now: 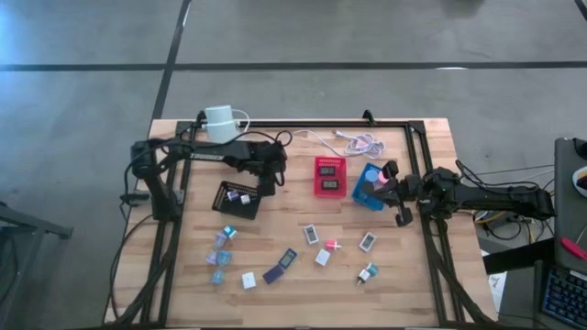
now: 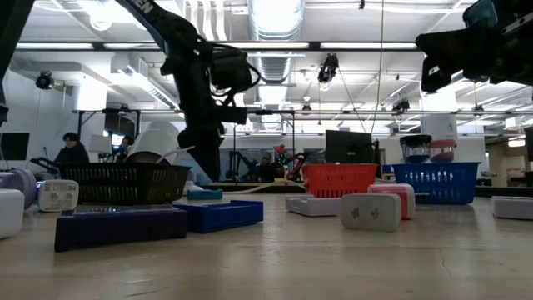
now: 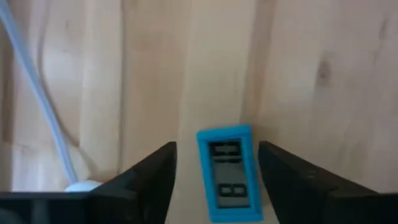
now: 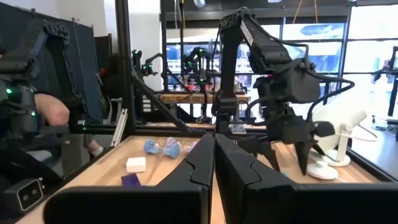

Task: Pick & Place Office items
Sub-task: Put the light blue digital clock into the red bin

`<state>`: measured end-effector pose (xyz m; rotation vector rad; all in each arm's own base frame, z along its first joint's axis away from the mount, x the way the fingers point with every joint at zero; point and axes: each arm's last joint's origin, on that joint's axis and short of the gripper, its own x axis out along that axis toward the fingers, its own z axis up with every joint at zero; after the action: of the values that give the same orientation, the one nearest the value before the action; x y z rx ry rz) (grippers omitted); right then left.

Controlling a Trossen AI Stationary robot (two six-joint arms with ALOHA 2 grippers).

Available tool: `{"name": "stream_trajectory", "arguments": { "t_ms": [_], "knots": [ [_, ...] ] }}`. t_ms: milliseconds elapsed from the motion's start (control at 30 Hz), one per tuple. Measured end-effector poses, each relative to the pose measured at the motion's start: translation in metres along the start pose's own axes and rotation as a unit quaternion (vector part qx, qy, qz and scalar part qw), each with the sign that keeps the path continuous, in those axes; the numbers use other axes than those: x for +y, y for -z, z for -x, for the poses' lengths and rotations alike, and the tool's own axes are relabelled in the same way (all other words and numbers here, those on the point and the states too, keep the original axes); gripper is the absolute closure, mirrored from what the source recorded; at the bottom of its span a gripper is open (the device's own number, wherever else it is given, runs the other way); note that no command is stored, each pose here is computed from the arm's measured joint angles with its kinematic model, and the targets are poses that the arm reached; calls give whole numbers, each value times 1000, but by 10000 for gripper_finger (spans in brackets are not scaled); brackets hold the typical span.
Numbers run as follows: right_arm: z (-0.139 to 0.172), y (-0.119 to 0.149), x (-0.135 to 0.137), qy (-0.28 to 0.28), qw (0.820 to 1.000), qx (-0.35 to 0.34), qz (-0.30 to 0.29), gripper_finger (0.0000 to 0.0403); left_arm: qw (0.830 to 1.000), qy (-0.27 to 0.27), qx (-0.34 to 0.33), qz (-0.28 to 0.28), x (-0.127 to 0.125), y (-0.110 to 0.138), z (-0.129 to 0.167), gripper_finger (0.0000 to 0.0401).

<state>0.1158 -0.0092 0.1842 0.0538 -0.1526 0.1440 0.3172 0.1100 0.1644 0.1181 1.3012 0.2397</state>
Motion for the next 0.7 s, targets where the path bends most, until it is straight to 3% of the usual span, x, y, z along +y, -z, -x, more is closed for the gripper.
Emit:
{"name": "stream_trajectory", "arguments": {
  "t_ms": [167,367,700],
  "knots": [
    [0,0,0,0,1000,2,-5,394,1000,1,3,9,5,2,0,133],
    [0,0,0,0,1000,2,-5,394,997,68,15,32,10,7,-6,111],
    [0,0,0,0,1000,2,-2,394,994,76,55,47,17,13,-33,108]
  ]
}}
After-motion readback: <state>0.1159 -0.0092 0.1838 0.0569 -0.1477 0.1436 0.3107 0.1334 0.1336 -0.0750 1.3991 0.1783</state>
